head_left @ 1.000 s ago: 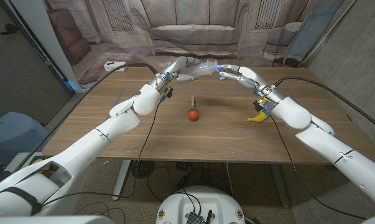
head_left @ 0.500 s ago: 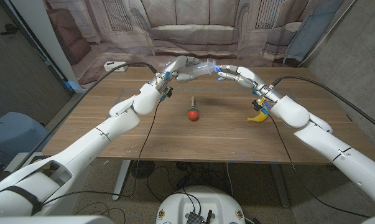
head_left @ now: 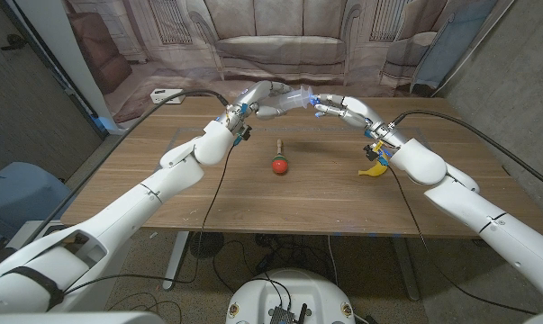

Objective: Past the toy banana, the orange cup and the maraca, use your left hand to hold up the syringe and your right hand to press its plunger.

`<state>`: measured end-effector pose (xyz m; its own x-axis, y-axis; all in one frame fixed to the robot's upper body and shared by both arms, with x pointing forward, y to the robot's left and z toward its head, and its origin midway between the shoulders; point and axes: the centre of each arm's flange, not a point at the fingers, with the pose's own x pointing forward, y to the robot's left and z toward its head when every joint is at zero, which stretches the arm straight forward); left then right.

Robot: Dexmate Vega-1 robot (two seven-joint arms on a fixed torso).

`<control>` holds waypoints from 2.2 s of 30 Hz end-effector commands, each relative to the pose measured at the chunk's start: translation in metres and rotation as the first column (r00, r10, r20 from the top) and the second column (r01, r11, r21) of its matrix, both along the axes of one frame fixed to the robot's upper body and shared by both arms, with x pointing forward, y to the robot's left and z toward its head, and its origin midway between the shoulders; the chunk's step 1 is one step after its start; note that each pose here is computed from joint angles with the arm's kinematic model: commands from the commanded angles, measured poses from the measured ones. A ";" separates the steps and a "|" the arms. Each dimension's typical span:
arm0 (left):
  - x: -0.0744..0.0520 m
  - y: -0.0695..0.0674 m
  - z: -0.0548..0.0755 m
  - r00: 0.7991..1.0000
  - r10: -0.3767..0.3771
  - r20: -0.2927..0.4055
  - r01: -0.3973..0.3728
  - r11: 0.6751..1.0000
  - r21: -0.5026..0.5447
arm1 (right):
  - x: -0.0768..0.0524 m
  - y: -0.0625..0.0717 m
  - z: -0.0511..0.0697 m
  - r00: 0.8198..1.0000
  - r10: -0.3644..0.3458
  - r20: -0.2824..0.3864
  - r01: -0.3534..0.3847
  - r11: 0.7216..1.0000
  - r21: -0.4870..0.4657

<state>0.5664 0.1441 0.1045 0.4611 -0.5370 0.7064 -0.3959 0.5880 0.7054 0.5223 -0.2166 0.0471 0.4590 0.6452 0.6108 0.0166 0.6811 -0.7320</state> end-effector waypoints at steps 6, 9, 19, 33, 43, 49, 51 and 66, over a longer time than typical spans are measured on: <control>0.000 -0.003 0.000 1.000 -0.007 0.002 0.007 1.000 0.004 | -0.003 0.003 -0.002 1.000 0.012 0.002 -0.012 1.000 -0.001; 0.000 -0.003 0.000 1.000 -0.008 0.003 0.008 1.000 0.003 | -0.004 0.004 -0.003 1.000 0.013 0.002 -0.013 1.000 0.000; -0.001 -0.001 -0.002 1.000 0.001 -0.005 -0.001 1.000 0.005 | -0.004 -0.001 -0.003 1.000 -0.005 0.012 0.004 1.000 0.017; -0.004 0.003 -0.004 1.000 0.009 -0.007 -0.009 1.000 0.005 | -0.006 -0.006 -0.001 0.999 -0.026 0.020 0.025 0.999 0.031; -0.004 0.009 -0.005 1.000 0.011 -0.006 -0.011 1.000 -0.005 | -0.008 -0.008 0.001 0.999 -0.044 0.028 0.043 0.998 0.037; -0.004 0.011 -0.007 1.000 0.013 -0.008 -0.013 1.000 -0.012 | -0.009 -0.010 0.003 0.998 -0.058 0.033 0.056 0.997 0.045; -0.003 0.012 -0.007 1.000 0.015 -0.009 -0.015 1.000 -0.014 | -0.009 -0.011 0.003 0.998 -0.060 0.030 0.059 0.997 0.046; -0.002 0.017 -0.008 1.000 0.022 -0.013 -0.022 1.000 -0.016 | -0.007 -0.021 0.005 0.997 -0.072 0.021 0.069 0.993 0.093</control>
<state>0.5636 0.1575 0.0973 0.4774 -0.5183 0.7096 -0.3981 0.5923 0.7005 0.5140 -0.2307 0.0505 0.4790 0.5785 0.6602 0.0834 0.7187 -0.6903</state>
